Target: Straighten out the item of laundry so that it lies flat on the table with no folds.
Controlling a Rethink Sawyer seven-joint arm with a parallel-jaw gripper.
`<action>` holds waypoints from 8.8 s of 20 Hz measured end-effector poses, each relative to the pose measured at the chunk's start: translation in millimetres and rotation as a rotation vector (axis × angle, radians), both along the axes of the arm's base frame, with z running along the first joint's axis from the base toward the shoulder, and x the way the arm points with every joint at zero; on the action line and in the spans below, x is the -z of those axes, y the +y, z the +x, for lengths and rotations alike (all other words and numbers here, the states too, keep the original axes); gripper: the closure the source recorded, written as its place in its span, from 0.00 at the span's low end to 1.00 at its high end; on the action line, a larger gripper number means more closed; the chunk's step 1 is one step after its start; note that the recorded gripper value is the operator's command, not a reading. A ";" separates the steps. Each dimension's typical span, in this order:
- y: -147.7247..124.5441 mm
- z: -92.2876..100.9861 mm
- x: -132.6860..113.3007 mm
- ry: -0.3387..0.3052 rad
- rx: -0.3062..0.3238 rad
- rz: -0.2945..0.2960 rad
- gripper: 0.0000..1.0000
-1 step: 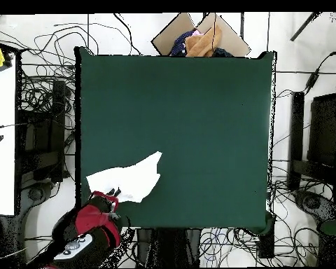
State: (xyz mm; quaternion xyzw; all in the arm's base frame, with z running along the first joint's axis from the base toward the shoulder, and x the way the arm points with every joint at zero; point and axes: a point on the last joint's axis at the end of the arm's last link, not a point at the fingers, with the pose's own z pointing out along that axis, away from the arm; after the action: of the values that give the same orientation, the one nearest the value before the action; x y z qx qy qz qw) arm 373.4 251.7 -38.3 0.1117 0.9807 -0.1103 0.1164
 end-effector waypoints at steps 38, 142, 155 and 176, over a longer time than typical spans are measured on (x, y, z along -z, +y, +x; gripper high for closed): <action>14.2 144.3 -277.2 0.118 0.241 0.383 1.00; -257.6 186.9 -177.2 -0.754 -0.224 0.376 1.00; -144.3 164.9 -261.3 -0.536 -0.467 -0.101 1.00; -129.2 146.0 -178.5 -0.462 -0.189 -0.011 1.00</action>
State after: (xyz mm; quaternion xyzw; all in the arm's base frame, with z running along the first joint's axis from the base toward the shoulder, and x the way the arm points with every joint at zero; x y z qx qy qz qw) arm 519.4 122.5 140.2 0.0411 0.9336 -0.0760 0.3478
